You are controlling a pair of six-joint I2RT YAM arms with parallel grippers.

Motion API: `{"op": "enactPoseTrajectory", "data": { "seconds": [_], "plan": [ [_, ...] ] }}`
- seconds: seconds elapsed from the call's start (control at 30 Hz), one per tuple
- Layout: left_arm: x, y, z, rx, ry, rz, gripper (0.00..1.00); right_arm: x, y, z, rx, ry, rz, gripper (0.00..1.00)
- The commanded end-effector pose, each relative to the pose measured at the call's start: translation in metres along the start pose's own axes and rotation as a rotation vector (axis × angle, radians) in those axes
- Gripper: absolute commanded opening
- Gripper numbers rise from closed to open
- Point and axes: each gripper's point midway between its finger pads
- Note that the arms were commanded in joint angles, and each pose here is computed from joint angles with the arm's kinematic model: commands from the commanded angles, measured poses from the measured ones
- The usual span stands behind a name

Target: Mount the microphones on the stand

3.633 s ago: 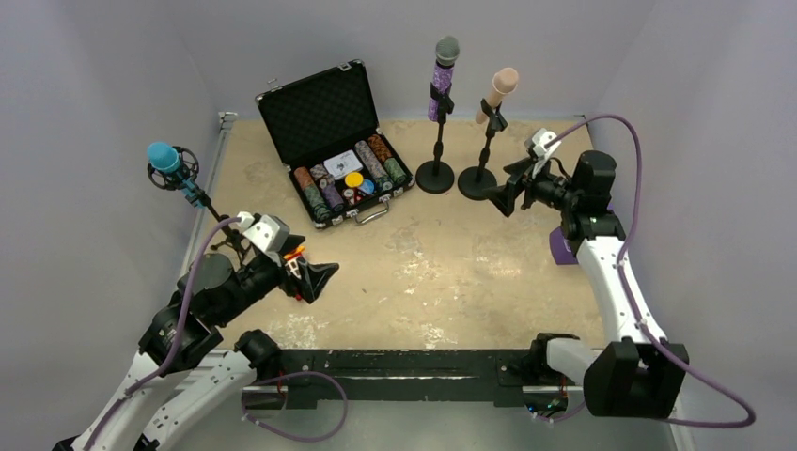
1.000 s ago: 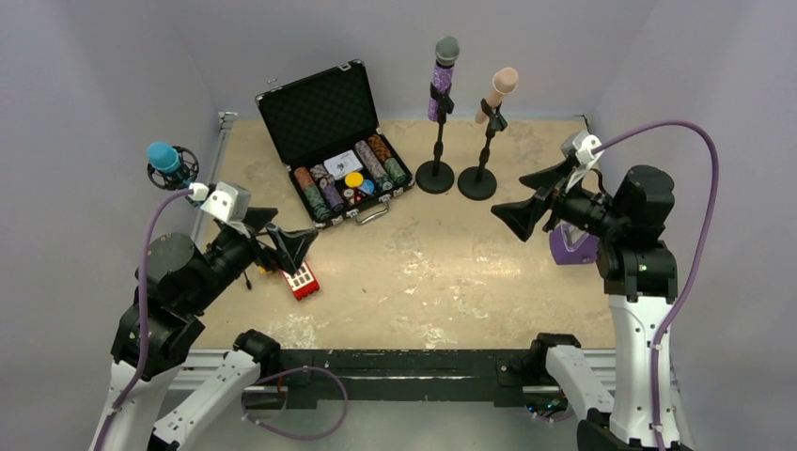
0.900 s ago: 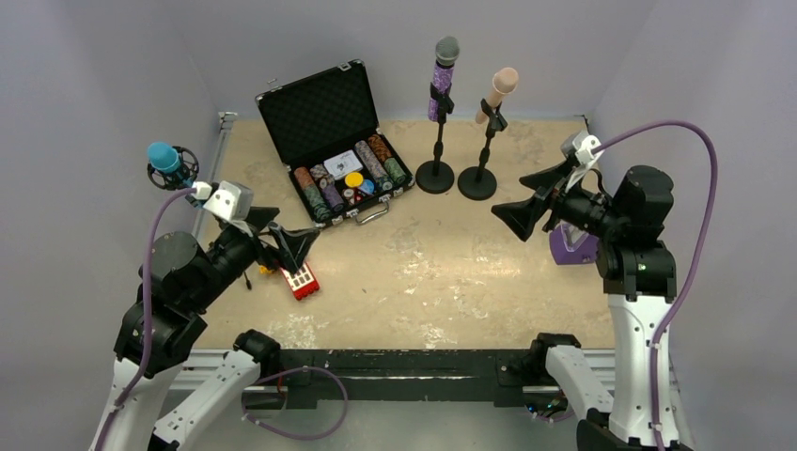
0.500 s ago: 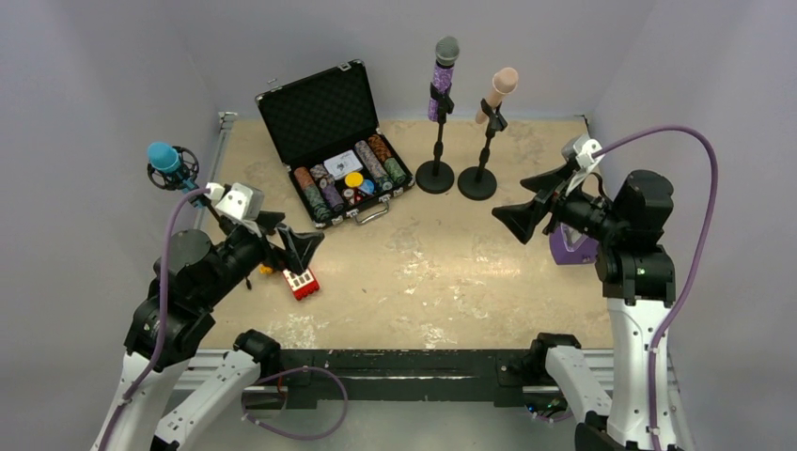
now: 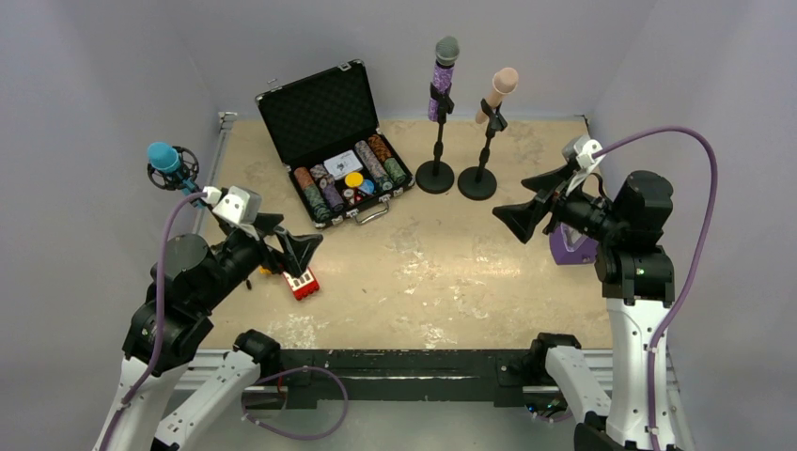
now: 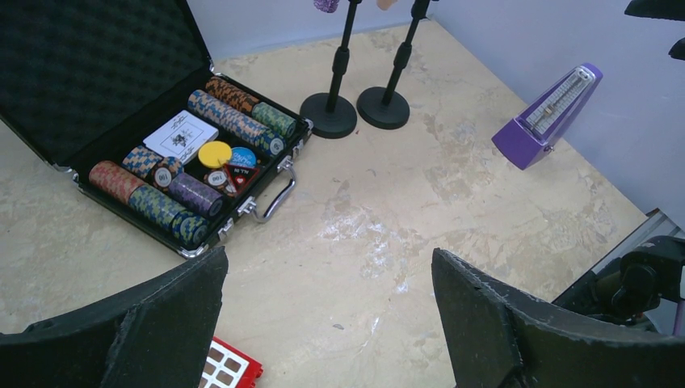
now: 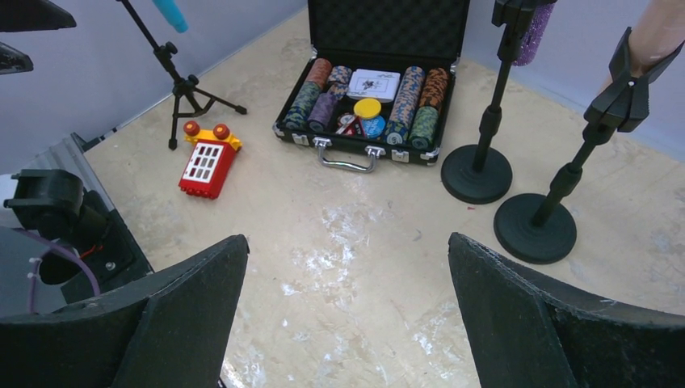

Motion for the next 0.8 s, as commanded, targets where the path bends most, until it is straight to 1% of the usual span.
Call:
{"op": "enactPoseTrajectory", "data": {
  "seconds": [0.0,0.77],
  "plan": [
    [0.0001,0.0061,0.0004,0.003,0.003,-0.035,1.00,0.0008,0.0058,-0.0036,0.021,-0.022,-0.024,0.99],
    [0.0022,0.0077,0.0007,-0.001,0.004,-0.055,1.00,0.0003,0.0050,-0.0135,0.007,-0.051,-0.031,0.99]
  ]
}}
Point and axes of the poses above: each gripper's point midway between its finger pads, its own x axis back along the fingers, its own z axis along the line the jaws close on, y = z × x, and after that the axes turned 3 degrees about -x, right-handed
